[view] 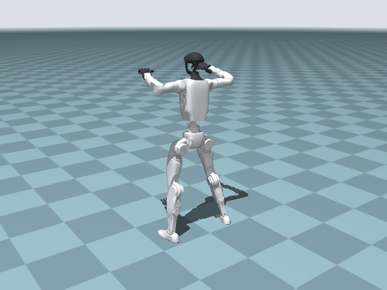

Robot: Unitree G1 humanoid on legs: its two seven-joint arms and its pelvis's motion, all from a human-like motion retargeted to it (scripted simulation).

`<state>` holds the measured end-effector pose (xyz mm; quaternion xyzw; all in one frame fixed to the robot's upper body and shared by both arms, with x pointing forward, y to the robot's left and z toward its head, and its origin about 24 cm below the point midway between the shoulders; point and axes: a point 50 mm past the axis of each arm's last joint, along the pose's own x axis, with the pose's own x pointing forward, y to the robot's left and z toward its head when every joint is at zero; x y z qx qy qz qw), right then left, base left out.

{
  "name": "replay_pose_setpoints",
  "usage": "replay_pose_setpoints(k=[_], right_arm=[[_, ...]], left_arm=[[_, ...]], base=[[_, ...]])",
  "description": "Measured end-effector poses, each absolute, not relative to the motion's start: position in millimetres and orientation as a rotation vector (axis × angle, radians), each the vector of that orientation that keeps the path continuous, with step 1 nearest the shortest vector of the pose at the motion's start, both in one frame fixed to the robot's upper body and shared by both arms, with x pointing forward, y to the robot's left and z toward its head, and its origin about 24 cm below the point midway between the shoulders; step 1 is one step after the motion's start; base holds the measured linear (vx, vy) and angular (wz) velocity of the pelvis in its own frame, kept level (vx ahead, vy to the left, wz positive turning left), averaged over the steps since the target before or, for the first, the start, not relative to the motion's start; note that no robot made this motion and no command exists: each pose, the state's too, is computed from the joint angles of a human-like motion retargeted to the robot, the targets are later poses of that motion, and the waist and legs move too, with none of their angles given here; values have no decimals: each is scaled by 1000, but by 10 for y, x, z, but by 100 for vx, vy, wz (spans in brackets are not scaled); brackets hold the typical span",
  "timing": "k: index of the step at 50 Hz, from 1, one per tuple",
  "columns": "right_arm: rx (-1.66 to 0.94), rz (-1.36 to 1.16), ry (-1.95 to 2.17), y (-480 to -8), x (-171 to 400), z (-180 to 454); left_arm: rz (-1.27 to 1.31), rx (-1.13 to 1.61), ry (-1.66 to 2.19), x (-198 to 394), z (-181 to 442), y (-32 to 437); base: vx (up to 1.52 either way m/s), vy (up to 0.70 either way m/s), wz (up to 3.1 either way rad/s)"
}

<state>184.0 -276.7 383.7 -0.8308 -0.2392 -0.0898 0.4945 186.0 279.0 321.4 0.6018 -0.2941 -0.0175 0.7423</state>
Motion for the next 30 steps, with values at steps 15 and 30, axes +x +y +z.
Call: replay_pose_setpoints(k=[15,30], right_arm=[[-2014,-219,-556,-2799,1834,3811],[-2012,-232,-546,-2828,1825,3825]], left_arm=[[-9,1318,-664,1862,3226,2804],[-4,1324,-663,1856,3234,2814]], base=[[0,0,0],[0,0,0]])
